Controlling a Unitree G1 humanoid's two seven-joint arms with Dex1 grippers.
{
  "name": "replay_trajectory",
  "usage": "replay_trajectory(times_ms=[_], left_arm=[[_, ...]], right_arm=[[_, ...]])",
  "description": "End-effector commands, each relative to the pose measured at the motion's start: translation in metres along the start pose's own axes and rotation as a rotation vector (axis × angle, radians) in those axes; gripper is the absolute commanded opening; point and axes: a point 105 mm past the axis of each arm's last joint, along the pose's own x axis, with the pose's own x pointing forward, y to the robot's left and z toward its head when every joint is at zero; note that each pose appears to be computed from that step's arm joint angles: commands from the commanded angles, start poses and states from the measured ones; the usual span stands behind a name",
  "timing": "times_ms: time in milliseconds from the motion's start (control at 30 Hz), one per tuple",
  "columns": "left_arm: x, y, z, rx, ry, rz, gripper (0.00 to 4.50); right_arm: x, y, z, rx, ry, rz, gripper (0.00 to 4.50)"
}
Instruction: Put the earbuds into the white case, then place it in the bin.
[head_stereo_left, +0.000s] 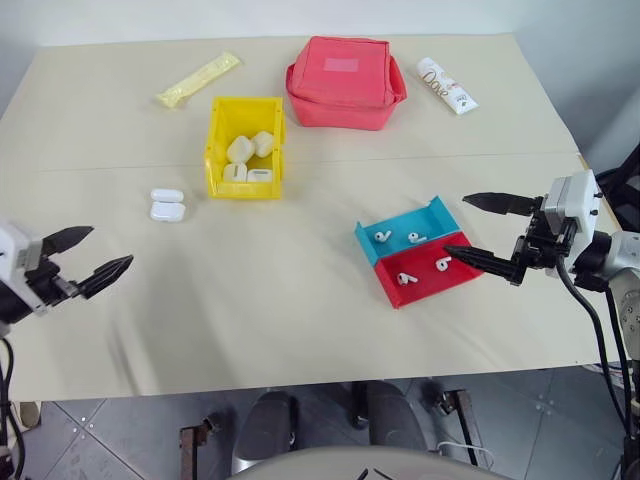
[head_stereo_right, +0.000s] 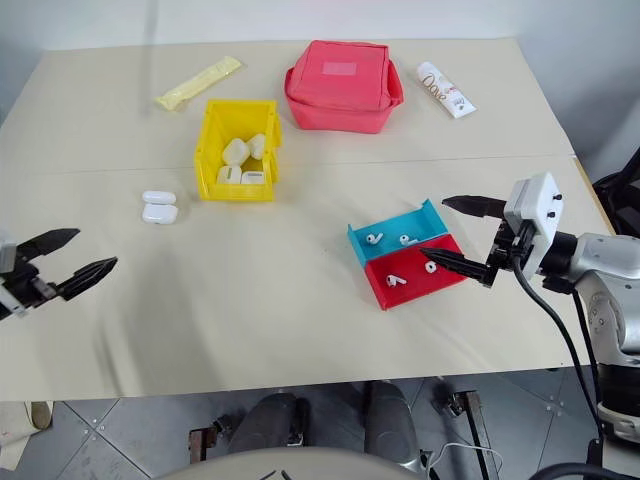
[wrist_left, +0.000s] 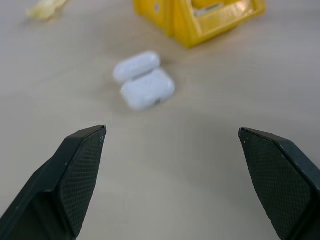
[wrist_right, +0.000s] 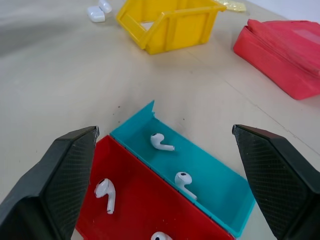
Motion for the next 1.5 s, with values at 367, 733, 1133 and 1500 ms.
replay_trajectory(times_ms=[367,733,1133,1500], left_arm=[[-0.049,-0.005,-0.005,-0.011,0.081,0.01,4.5],[0.019,-0.013,0.037,0.079,0.311,0.102,4.5],[0.08,-0.02,0.074,-0.093,0.638,0.223,4.5],[0.118,-0.005,0.078,-0.316,0.736,0.339,4.5]], right_arm=[[0.011,-0.01,0.008,-0.058,-0.009,0.113,4.47],[0.03,-0.008,0.011,-0.073,-0.045,0.169,4.47],[0.039,0.0,0.006,-0.054,-0.06,0.22,4.47],[0.044,0.006,0.015,-0.074,-0.084,0.312,4.47]])
